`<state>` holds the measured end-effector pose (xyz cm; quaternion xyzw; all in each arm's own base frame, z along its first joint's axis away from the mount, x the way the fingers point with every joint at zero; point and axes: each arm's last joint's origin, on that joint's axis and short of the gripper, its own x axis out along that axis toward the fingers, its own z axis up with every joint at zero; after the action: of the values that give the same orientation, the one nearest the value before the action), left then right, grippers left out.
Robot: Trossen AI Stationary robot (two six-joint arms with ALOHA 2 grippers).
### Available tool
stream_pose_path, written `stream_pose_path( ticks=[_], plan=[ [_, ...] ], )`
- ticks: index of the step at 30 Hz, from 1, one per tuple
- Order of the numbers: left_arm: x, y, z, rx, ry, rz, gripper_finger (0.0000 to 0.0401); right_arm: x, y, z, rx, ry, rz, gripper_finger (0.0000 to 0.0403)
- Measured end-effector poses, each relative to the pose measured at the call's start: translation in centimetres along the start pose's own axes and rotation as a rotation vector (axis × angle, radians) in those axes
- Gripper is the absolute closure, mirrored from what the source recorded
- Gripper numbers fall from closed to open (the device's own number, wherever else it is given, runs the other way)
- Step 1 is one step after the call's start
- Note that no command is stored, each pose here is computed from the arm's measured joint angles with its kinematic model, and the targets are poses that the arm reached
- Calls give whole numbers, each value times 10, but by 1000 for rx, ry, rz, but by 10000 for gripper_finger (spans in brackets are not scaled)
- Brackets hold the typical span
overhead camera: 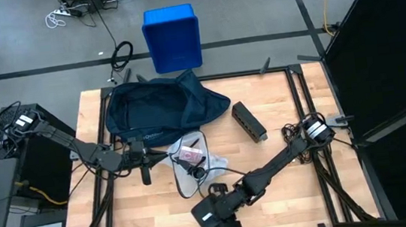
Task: Unpack backpack
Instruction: Put the black calculator into the white mesh envelope
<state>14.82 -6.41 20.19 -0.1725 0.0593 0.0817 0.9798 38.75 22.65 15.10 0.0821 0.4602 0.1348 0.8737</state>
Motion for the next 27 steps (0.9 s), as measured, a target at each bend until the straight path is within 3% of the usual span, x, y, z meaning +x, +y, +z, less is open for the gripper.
stream_pose_path(
  ticks=[8, 14, 20, 27],
  plan=[
    [0, 0, 0, 0, 0, 0, 401, -19, -8, -14, 53, 184, -137, 305],
    [0, 0, 0, -1, 0, 0, 401, -50, -15, -19, 53, 252, -321, 309],
    [0, 0, 0, -1, -1, 0, 401, -89, -3, -13, 9, 148, -410, 310],
    [0, 0, 0, -1, -1, 0, 401, -115, 6, -27, -16, 61, -495, 312]
  ],
)
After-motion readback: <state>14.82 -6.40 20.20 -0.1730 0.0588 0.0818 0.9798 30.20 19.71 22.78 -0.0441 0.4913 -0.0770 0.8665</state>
